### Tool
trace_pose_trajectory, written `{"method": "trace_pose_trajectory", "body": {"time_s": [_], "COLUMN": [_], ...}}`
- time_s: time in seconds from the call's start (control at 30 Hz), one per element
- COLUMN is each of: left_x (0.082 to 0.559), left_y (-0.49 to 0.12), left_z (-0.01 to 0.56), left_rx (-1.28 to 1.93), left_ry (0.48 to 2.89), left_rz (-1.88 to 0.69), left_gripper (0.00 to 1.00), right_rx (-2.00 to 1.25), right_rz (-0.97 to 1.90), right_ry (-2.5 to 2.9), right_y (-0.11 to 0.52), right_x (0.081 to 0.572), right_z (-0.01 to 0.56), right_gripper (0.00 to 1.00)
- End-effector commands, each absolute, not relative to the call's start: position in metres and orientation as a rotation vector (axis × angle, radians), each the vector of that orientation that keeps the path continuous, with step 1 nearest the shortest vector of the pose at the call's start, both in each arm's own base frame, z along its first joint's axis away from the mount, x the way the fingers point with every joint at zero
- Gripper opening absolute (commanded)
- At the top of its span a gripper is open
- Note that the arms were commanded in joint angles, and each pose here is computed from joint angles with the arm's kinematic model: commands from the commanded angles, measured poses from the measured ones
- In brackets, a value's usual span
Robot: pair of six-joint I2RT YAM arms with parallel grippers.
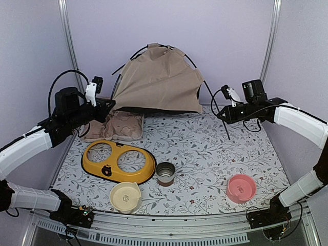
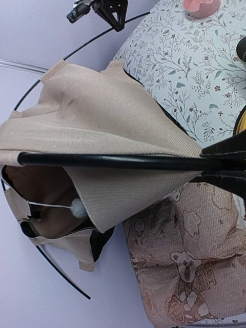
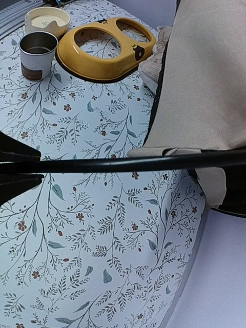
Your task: Set up the pet tent
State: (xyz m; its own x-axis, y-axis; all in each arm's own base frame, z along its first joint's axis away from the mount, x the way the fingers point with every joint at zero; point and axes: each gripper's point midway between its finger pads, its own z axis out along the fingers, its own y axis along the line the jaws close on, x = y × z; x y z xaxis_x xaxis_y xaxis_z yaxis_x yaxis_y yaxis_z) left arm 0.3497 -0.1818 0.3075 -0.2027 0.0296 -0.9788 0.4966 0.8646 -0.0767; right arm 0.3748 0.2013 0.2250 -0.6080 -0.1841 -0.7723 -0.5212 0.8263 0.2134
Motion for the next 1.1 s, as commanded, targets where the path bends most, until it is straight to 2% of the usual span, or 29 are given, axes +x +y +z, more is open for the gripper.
{"method": "trace_pose_trajectory", "body": {"time_s": [0.0,0.1,0.33,0.67,0.87,0.93,1.07], "left_x": [0.350,0.351,0.354,0.356,0.386,0.407,0.439], "left_y": [-0.176,-0.177,-0.182,-0.212,-0.241,-0.249,-0.250], "left_z": [0.338,0.339,0.352,0.394,0.390,0.378,0.354], "left_rx": [0.371,0.373,0.398,0.504,0.575,0.571,0.525], "left_ry": [1.640,1.642,1.632,1.538,1.577,1.633,1.732], "left_rz": [-0.457,-0.456,-0.465,-0.579,-0.644,-0.632,-0.577], "left_gripper": [0.00,0.00,0.00,0.00,0.03,0.08,0.39], "right_rx": [-0.538,-0.535,-0.521,-0.464,-0.598,-0.642,-0.695], "right_rz": [0.588,0.599,0.640,0.635,0.770,0.844,1.063], "right_ry": [2.189,2.170,2.096,1.722,1.588,1.563,1.526], "right_y": [0.206,0.205,0.200,0.164,0.173,0.180,0.203], "right_x": [0.373,0.368,0.346,0.274,0.221,0.210,0.199], "right_z": [0.233,0.241,0.268,0.395,0.436,0.438,0.416], "right_gripper": [0.07,0.00,0.00,0.00,0.00,0.00,0.00]}}
